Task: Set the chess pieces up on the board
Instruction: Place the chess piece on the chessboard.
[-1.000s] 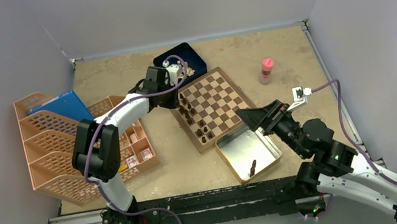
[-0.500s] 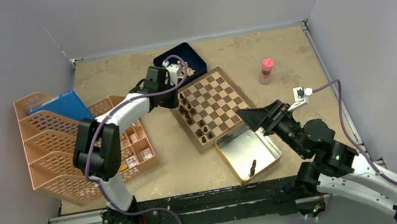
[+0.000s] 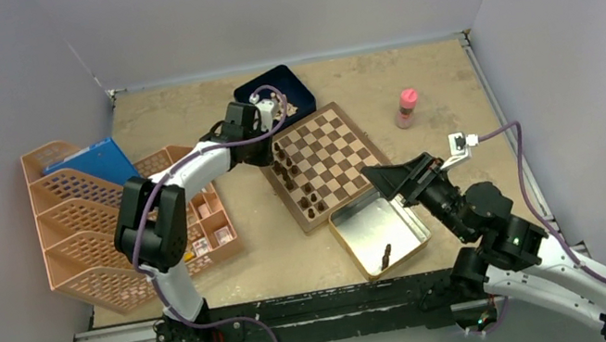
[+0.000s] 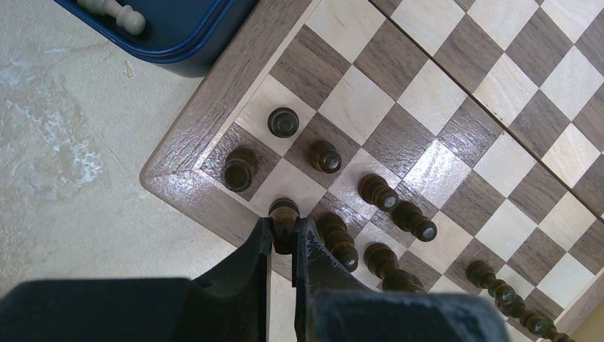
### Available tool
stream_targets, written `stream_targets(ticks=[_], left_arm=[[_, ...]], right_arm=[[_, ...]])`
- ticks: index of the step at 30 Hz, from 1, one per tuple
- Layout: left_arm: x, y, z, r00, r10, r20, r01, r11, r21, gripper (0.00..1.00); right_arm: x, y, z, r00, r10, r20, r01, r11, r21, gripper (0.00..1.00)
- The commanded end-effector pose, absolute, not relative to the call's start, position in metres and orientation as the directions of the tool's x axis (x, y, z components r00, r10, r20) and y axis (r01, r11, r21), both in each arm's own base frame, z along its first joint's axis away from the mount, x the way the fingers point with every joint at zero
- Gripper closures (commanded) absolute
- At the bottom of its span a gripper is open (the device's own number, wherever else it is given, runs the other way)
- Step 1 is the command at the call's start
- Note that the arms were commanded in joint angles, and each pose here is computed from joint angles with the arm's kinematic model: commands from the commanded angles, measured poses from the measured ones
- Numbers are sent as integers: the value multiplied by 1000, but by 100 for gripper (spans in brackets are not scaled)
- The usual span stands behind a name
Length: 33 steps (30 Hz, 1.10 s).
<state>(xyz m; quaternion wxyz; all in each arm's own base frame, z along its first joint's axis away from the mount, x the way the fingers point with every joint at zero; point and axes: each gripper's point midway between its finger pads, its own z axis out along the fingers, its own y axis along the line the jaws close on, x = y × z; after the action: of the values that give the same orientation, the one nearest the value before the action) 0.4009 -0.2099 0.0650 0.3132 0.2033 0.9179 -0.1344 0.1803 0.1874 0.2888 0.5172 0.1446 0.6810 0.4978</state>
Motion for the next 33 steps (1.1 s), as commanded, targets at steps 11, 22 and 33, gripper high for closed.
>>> stream_targets(ticks=[11, 22, 33], left_arm=[[421, -215, 81, -675, 279, -683, 476, 872, -113, 98], [420, -219, 76, -685, 287, -669, 485, 866, -125, 96], [418, -216, 79, -692, 291, -661, 478, 870, -118, 91]], right_arm=[[175, 186, 319, -401, 736, -546, -378, 410, 830, 1], [174, 185, 318, -404, 735, -544, -377, 408, 831, 1], [175, 188, 315, -409, 730, -548, -378, 411, 829, 1]])
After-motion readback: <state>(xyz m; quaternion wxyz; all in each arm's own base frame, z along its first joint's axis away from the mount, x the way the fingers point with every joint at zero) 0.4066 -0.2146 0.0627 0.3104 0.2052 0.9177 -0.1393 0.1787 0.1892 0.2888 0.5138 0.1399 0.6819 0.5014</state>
